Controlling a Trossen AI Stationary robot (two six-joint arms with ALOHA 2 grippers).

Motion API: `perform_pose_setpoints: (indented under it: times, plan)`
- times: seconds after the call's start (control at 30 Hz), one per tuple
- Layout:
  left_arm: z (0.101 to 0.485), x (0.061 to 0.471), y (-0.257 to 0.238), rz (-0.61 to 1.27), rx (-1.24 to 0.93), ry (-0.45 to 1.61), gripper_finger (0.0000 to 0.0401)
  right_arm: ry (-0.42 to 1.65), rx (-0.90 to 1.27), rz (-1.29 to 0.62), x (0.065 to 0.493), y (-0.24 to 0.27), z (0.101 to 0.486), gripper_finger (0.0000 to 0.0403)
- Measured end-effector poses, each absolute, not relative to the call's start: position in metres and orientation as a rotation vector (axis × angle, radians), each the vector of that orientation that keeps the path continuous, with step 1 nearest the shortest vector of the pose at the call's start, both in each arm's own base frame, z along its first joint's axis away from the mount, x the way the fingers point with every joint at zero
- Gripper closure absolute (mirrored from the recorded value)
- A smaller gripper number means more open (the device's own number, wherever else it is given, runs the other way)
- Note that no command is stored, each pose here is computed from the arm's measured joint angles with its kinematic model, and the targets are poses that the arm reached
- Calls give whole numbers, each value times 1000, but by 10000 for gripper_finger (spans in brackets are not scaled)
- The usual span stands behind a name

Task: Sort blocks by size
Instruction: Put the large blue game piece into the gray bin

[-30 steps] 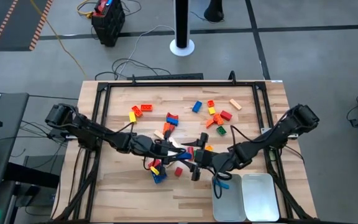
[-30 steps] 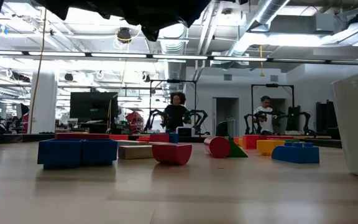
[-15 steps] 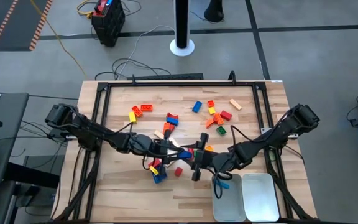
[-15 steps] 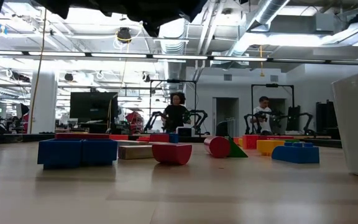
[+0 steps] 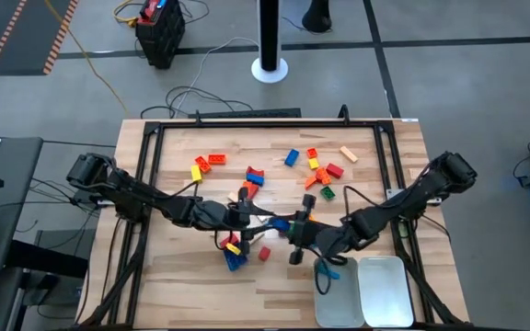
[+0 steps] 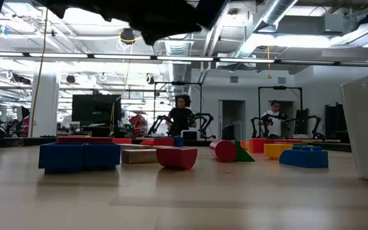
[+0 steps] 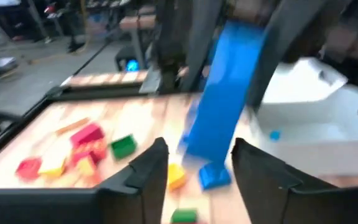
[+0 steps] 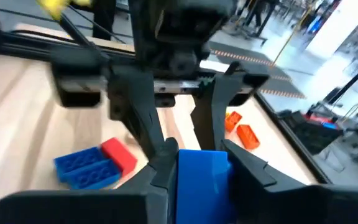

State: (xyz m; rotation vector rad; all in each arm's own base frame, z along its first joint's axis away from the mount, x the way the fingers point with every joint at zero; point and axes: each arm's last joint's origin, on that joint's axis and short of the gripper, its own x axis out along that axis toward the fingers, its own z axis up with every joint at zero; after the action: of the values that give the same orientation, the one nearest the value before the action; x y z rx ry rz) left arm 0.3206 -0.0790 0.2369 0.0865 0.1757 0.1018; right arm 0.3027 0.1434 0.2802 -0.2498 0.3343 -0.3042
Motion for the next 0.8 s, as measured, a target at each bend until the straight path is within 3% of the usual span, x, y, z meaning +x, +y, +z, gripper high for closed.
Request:
perform_pose_setpoints:
  times: [0.27, 0.57, 0.8]
  plan:
    - [229, 313, -76, 128, 160, 327, 189, 487, -46, -168, 245, 164, 297, 274]
    - [250, 288, -66, 147, 187, 409, 189, 811, 209, -181, 207, 199, 255, 275]
    - [254, 283, -60, 162, 212, 428, 189, 915, 248, -288, 209, 211, 223, 240]
